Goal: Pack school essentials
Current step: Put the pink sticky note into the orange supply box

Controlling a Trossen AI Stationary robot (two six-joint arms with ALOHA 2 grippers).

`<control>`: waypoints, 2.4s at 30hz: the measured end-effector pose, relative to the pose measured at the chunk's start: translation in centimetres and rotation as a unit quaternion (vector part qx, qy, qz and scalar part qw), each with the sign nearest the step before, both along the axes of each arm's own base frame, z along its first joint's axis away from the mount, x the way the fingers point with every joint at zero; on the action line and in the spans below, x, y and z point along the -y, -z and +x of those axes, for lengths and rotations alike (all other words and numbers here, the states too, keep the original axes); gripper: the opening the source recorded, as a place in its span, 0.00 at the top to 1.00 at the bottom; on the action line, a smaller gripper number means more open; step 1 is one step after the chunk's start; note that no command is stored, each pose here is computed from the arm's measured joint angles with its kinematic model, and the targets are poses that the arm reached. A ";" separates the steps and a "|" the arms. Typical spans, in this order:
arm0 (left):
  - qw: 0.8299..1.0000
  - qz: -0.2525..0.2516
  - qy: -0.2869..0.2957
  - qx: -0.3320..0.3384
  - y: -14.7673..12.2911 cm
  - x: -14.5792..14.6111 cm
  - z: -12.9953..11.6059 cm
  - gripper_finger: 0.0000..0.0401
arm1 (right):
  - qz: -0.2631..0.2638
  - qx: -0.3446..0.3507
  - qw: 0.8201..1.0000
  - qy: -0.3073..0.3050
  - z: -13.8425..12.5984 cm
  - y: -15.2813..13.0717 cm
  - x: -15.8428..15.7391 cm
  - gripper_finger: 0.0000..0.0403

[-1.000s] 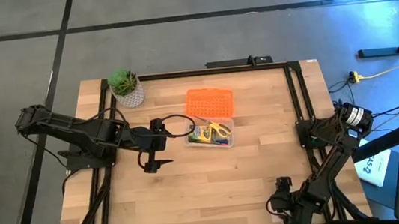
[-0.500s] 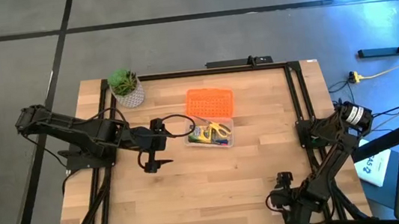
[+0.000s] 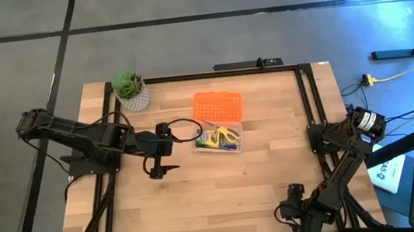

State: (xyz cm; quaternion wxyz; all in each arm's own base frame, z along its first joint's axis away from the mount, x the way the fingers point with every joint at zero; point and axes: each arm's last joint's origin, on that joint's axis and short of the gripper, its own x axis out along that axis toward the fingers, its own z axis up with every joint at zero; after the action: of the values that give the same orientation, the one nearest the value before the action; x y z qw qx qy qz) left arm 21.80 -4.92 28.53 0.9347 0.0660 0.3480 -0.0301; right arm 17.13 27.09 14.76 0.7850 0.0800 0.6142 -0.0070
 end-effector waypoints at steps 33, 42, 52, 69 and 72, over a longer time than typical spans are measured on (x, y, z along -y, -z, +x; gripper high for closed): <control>1.000 0.000 0.000 0.000 0.0 0.0 0.0 0.00 | -0.002 0.000 1.000 -0.016 0.2 -0.6 -1.3 0.01; 1.000 0.000 0.000 0.000 0.0 0.0 0.0 0.00 | -0.023 -0.002 0.999 -0.037 0.1 -0.3 -1.1 0.01; 1.000 0.000 0.000 0.000 0.0 0.0 0.0 0.00 | -0.025 -0.001 0.999 -0.039 0.2 0.2 -1.3 0.01; 1.000 0.000 0.000 0.000 0.0 0.0 0.0 0.00 | -0.049 0.011 0.998 -0.047 0.4 1.4 -1.5 0.01; 1.000 0.000 0.000 0.000 0.0 0.0 0.0 0.00 | -0.053 0.016 0.997 -0.049 0.2 1.4 -1.6 0.01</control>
State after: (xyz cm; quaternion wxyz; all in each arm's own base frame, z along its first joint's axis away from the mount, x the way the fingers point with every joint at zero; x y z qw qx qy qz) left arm 21.81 -4.93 28.52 0.9347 0.0661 0.3481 -0.0301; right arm 17.37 28.67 13.32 0.7974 0.0087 0.6035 0.0002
